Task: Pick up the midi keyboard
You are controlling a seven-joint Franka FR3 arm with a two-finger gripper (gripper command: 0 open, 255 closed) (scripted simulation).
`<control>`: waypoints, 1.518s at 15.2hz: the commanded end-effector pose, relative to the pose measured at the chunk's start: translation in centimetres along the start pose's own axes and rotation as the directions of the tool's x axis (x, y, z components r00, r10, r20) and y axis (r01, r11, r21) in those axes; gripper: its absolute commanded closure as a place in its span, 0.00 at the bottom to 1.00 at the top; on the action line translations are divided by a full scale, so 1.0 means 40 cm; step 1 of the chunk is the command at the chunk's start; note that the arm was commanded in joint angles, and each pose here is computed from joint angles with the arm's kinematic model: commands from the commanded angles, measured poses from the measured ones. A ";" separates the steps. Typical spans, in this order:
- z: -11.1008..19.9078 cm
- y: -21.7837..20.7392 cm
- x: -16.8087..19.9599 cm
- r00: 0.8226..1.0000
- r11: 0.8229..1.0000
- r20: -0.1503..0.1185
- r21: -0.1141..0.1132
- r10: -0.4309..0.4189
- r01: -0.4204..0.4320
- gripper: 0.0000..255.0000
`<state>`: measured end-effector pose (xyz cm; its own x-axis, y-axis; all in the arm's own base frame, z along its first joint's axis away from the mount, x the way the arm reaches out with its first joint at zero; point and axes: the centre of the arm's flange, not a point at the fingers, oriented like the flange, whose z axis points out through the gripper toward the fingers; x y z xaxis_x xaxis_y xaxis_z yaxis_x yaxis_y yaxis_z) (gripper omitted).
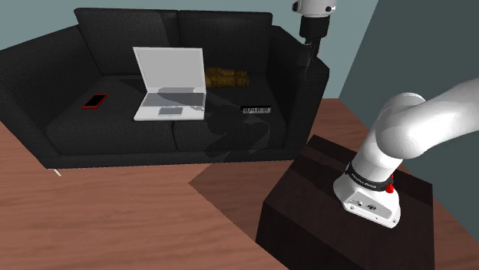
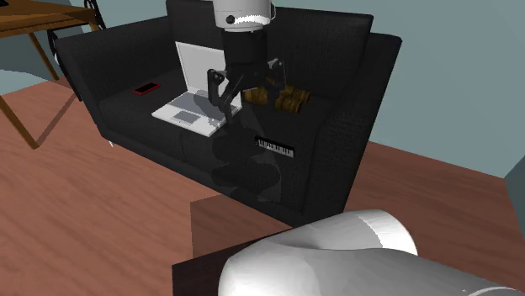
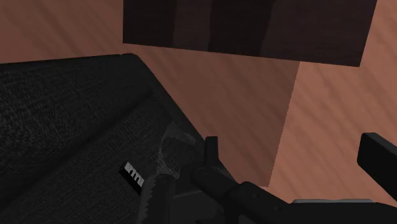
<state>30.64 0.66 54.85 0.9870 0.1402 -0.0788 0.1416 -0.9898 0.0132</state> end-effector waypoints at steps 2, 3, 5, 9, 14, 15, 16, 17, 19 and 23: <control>0.020 0.016 0.020 1.000 1.000 -0.001 -0.005 -0.018 0.018 0.00; 0.039 0.031 0.039 0.999 0.999 -0.001 -0.010 -0.036 0.036 0.00; 0.078 0.061 0.080 0.997 0.997 -0.002 -0.020 -0.072 0.072 0.00; 0.154 0.118 0.165 0.990 0.989 -0.003 -0.040 -0.144 0.144 0.00; 0.247 0.182 0.276 0.972 0.970 -0.002 -0.065 -0.233 0.232 0.00; 0.266 0.194 0.299 0.968 0.966 -0.002 -0.070 -0.251 0.250 0.00; 0.284 0.206 0.323 0.963 0.961 -0.001 -0.076 -0.268 0.267 0.00; 0.302 0.217 0.346 0.958 0.955 -0.001 -0.081 -0.285 0.284 0.00; 0.339 0.238 0.394 0.947 0.944 0.001 -0.090 -0.320 0.319 0.00; 0.411 0.277 0.491 0.922 0.916 0.005 -0.110 -0.387 0.386 0.00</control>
<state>49.53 -7.60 37.98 0.8647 0.4955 -0.0824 0.5015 -0.8607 0.0874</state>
